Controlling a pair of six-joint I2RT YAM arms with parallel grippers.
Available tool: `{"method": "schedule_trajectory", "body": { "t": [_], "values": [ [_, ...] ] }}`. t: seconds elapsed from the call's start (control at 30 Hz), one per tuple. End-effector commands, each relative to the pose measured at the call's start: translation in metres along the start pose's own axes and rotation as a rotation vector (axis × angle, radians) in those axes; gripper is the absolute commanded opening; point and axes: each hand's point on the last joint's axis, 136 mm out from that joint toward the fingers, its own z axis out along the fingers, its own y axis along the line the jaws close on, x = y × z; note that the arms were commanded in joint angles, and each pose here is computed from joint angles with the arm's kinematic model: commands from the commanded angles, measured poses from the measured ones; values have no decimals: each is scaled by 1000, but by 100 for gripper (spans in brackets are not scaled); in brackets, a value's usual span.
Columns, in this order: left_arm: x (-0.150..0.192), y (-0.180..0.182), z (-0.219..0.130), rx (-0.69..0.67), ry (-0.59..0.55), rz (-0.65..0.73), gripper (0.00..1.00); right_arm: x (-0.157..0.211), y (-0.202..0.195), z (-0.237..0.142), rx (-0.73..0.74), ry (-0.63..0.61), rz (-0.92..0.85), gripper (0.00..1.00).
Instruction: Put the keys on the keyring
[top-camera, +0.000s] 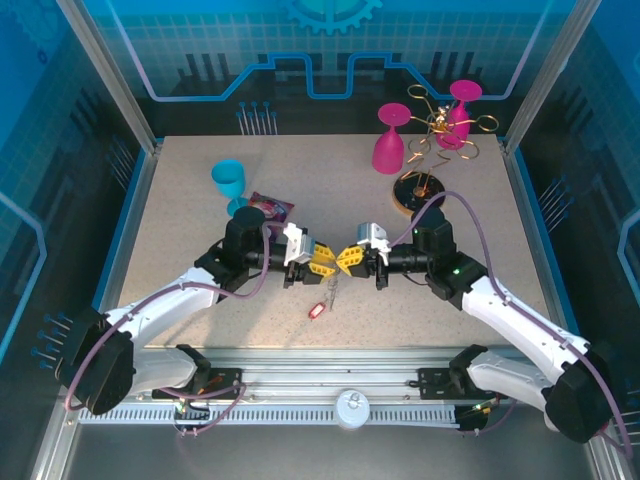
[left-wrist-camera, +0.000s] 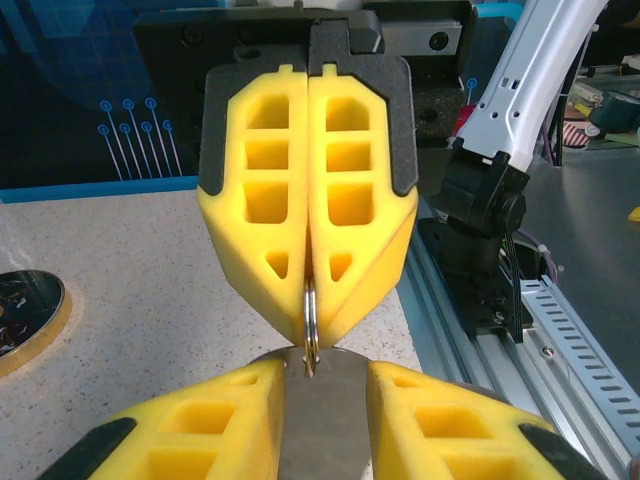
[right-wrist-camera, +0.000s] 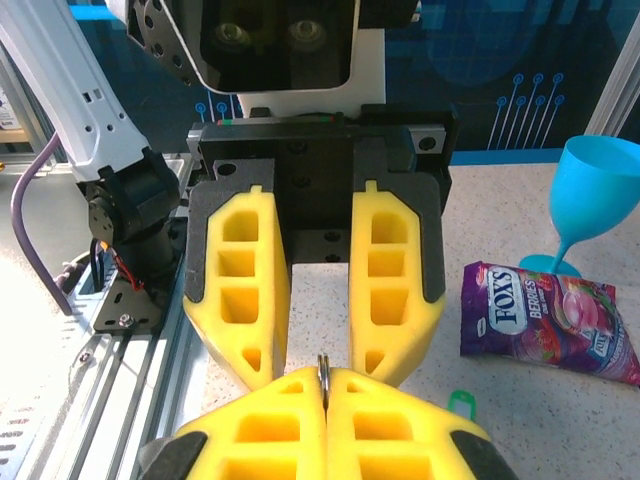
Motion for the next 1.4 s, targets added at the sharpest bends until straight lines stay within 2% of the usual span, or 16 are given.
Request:
{"method": "schedule_trajectory", "body": {
  "t": [0.0, 0.17, 0.3, 0.43, 0.53, 0.63, 0.7, 0.83, 1.03, 1.37],
  "values": [
    [2, -8, 3, 43, -18, -1, 26, -22, 2, 3, -21, -64, -38, 0],
    [1, -8, 3, 44, -24, 1, 17, -20, 2, 7, -27, -65, -29, 0],
    [1, -7, 2, 33, -22, 13, 0, -16, 4, 8, -27, -59, -21, 0],
    [2, 1, 0, -31, -4, 50, 0, -5, 2, 3, 15, 3, -39, 0],
    [6, 9, -3, -96, 28, 76, 0, 16, -5, -8, 96, 138, -84, 25],
    [11, 17, -6, -146, 89, 89, 0, 35, -12, -24, 171, 301, -135, 37],
    [15, 22, -9, -179, 130, 97, 0, 45, -14, -32, 199, 390, -161, 37],
    [20, 26, -13, -210, 195, 128, 0, 33, -16, -36, 233, 469, -266, 35],
    [27, 24, -15, -214, 259, 171, 0, 22, -11, -14, 205, 510, -366, 29],
    [30, 14, -14, -178, 276, 223, 0, 28, -8, 16, 137, 506, -359, 27]
  ]
}}
